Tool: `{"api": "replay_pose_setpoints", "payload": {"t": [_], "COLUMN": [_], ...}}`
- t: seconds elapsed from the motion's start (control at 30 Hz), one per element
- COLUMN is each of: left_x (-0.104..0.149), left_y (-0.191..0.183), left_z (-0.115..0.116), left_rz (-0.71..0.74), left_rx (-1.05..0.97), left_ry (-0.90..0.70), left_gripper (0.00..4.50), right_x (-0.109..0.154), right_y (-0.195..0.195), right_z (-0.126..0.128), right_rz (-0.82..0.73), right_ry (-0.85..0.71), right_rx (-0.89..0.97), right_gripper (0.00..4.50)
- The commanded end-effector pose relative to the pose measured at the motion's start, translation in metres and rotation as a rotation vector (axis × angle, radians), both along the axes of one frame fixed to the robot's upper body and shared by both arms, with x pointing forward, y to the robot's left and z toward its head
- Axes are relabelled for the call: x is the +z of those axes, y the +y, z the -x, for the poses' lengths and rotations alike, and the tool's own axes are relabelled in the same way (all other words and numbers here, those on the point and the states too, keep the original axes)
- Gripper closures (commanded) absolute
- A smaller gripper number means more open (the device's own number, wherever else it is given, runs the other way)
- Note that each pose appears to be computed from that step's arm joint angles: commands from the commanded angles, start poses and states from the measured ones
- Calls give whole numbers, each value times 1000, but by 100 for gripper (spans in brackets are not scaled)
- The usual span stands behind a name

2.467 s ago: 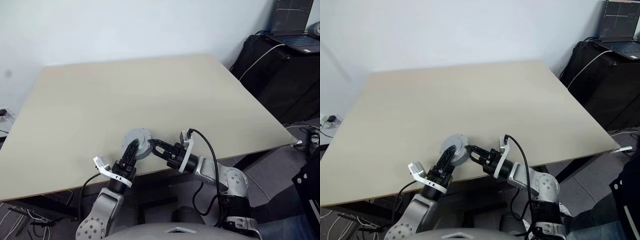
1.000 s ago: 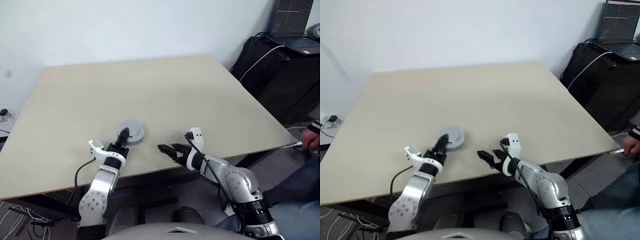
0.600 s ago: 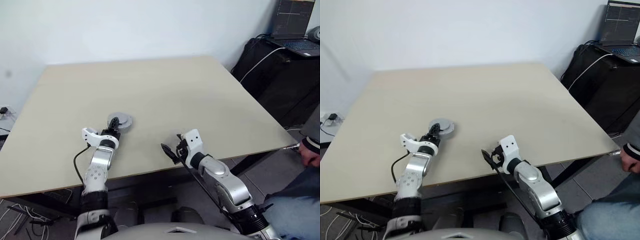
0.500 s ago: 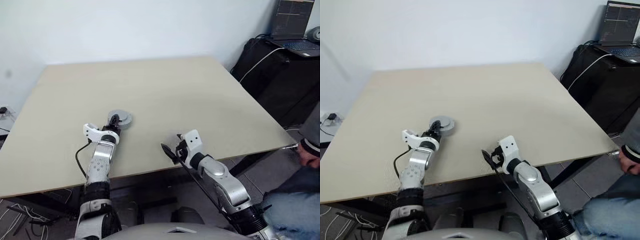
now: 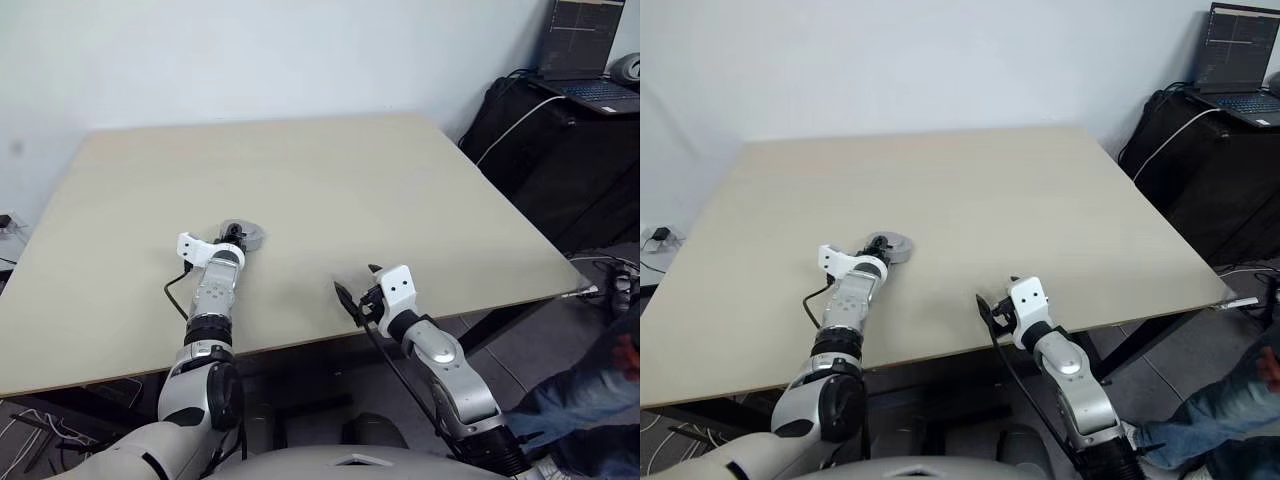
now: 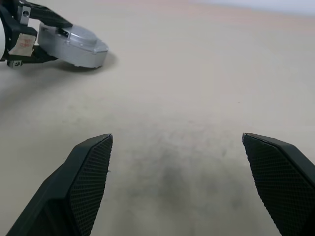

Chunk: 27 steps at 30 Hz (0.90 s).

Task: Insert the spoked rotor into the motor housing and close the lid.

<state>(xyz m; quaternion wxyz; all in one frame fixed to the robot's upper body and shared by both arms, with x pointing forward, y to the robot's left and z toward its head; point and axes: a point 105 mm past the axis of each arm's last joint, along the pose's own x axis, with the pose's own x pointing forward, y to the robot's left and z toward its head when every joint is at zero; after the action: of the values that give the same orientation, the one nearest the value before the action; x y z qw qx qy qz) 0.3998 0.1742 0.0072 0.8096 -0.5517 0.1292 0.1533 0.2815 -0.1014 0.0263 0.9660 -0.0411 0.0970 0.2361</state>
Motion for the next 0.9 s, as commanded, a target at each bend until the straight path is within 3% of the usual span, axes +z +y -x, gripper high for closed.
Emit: {"api": "replay_pose_setpoints", "payload": {"t": [0.03, 0.13, 0.17, 0.53, 0.73, 0.9], "left_x": [-4, -12, -16, -38, -32, -11], "left_y": [6, 8, 9, 6, 4, 2], "left_z": [3, 11, 16, 89, 120, 130], "left_rz": [-31, -71, -80, -107, -131, -433], "left_rx": [12, -15, -23, -181, -211, -294], "left_ry": [35, 63, 74, 181, 198, 91], "left_gripper": [112, 18, 8, 8, 8, 8], "right_x": [11, 7, 6, 0, -1, 0], "right_y": [-4, -3, -2, 2, 7, 9], "right_z": [-3, -2, -2, 0, -1, -2], "right_rz": [-14, -17, -17, -26, -28, -41], "right_ry": [-34, -13, -6, 42, 58, 51], "right_rx": [-18, -17, -14, 6, 31, 41], "right_gripper": [0, 0, 0, 0, 0, 0]}}
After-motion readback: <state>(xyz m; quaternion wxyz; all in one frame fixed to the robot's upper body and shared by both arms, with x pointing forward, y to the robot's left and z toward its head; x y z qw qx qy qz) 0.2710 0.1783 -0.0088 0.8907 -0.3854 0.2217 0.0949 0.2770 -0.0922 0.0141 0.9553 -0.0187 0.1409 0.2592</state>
